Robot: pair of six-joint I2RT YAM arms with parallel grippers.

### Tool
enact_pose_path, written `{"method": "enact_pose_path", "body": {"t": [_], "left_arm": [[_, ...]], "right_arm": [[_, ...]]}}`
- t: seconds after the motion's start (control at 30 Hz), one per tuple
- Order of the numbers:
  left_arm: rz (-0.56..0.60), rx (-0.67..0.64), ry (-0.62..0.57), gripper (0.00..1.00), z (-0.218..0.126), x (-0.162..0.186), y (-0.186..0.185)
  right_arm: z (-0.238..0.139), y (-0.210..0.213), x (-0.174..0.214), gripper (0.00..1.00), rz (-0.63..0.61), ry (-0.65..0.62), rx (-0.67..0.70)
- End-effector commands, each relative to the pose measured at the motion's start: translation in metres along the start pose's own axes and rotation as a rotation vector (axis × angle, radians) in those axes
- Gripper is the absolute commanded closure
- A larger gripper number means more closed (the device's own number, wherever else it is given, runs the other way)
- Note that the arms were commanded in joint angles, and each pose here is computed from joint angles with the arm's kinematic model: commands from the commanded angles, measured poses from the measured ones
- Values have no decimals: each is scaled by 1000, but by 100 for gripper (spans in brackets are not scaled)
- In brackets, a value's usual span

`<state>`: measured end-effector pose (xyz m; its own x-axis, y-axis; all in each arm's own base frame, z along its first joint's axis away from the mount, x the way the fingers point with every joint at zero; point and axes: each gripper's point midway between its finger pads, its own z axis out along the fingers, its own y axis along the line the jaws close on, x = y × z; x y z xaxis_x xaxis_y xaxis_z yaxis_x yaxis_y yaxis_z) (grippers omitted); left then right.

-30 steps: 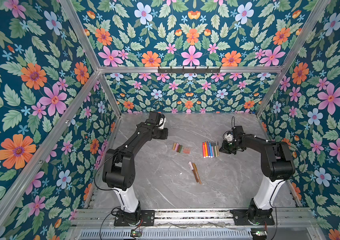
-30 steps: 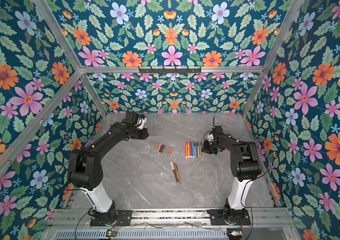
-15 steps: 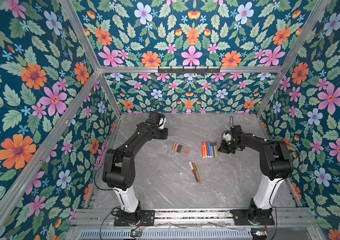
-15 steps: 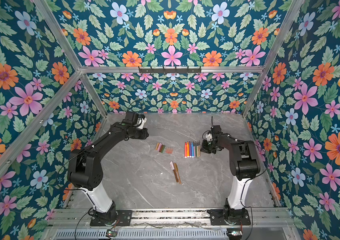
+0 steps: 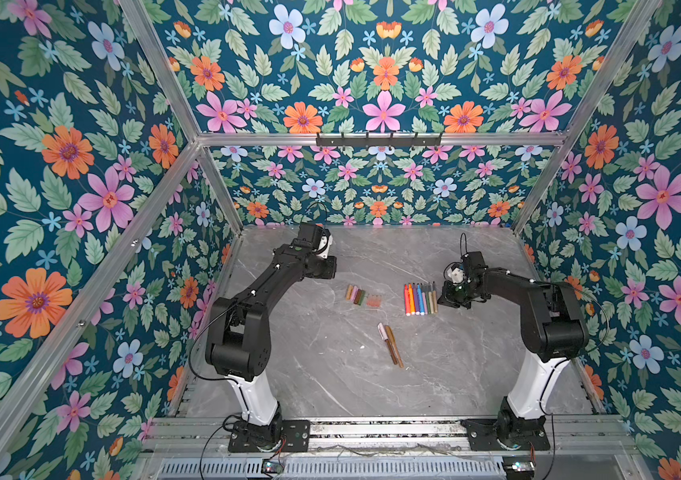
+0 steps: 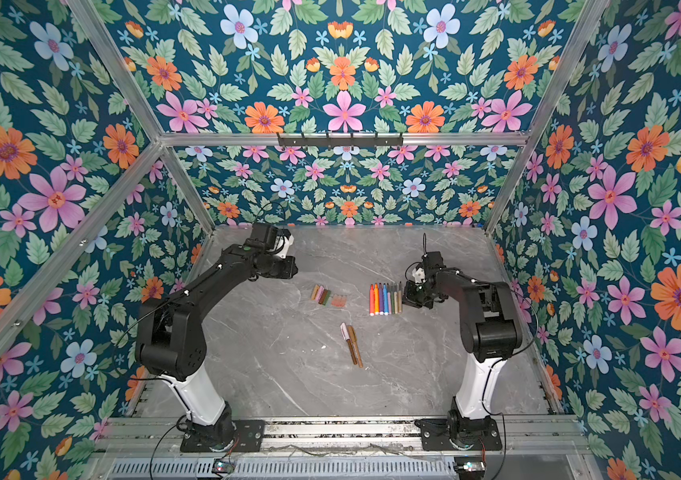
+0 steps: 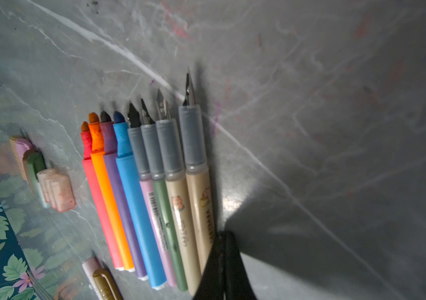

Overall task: Open the pen caps
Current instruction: 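Lift the open right gripper and move it over the remaining pink and tan pens, then lower the right gripper onto the tan-capped pen and grasp it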

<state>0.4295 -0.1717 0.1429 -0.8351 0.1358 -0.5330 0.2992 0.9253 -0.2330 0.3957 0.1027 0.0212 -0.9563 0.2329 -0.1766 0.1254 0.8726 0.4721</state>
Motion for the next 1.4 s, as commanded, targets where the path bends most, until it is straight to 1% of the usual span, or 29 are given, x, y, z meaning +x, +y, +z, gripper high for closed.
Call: {"method": "enact_pose_path", "body": {"t": [0.0, 0.1, 0.2, 0.37, 0.47, 0.73, 0.83, 0.93, 1.0, 1.1, 1.17, 1.27, 1.37], "left_arm": [[6, 2, 1, 77, 0, -1, 0], [5, 1, 0, 77, 0, -1, 0], [5, 3, 2, 77, 0, -1, -1], [6, 3, 1, 77, 0, -1, 0], [4, 3, 2, 77, 0, -1, 0], [5, 6, 3, 77, 0, 0, -1], [5, 4, 1, 77, 0, -1, 0], [3, 5, 2, 77, -1, 0, -1], [4, 9, 0, 77, -1, -1, -2], [4, 14, -4, 77, -2, -3, -3], [3, 13, -4, 77, -1, -3, -2], [2, 14, -2, 77, -1, -2, -2], [0, 14, 3, 77, 0, 0, -2]], "right_arm": [[0, -11, 9, 100, 21, 29, 50], [2, -10, 10, 95, 20, 34, 48], [1, -10, 9, 94, 21, 33, 48], [1, -10, 9, 85, 20, 33, 47], [1, -10, 9, 82, 21, 30, 48], [-9, -11, 12, 84, 16, -15, 50], [-16, -12, 22, 85, 2, -16, 61], [-34, -2, 43, 86, -37, -17, 68], [-54, 23, 65, 85, -140, -23, 100], [-67, 65, 107, 84, -260, 14, 106], [-66, 87, 134, 82, -294, 44, 92], [-54, 114, 176, 79, -358, 100, 80], [-38, 130, 204, 79, -385, 147, 78]]}}
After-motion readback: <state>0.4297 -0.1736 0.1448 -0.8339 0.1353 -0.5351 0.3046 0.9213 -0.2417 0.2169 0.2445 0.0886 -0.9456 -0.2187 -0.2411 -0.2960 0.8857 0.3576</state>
